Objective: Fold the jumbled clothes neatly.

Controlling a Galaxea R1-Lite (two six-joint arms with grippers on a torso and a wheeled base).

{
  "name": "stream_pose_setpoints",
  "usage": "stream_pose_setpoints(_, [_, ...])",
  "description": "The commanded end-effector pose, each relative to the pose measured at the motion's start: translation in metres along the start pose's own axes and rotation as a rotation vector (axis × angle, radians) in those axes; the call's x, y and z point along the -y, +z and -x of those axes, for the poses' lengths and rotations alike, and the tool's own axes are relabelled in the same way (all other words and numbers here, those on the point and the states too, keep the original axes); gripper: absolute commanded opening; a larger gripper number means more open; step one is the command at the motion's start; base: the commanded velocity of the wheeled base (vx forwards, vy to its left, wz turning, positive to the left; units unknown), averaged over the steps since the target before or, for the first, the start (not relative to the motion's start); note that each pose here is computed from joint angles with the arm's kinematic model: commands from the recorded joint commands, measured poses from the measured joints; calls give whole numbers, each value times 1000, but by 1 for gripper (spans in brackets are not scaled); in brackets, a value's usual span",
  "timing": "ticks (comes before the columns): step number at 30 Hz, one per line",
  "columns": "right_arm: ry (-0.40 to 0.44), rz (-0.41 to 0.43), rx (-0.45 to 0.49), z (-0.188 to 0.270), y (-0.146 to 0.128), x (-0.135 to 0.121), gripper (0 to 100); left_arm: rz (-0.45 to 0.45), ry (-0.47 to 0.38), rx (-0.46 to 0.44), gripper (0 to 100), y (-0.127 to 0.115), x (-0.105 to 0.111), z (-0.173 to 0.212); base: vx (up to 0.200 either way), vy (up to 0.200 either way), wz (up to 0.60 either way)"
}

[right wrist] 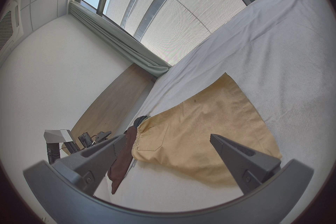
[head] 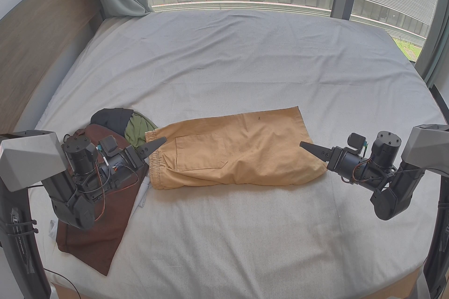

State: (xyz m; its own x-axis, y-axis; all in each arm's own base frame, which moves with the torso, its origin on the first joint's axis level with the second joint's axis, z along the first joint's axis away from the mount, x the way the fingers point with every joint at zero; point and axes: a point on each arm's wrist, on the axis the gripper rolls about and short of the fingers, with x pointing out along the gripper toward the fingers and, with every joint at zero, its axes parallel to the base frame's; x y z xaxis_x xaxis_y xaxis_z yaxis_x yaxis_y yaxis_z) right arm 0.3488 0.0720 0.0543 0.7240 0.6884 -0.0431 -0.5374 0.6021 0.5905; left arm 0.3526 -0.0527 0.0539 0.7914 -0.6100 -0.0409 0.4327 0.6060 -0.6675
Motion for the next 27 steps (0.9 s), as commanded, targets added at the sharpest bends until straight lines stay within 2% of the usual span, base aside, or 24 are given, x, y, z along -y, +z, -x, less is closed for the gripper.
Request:
stream_pose_setpoints(1, [-4,-10,-16,0,-5,1,100,8,9,-13,100,-4,-3,0,0,0,0])
stream_pose_setpoints(11, [-13,-34,-54,-5,-19,7,100,-31,21,-32,100,-11,-10,-1,0,0,0])
stream_pose_setpoints(27, [-59,-92,-134,-10,-52,28,100,-38,25,-32,100,-11,-11,-1,0,0,0])
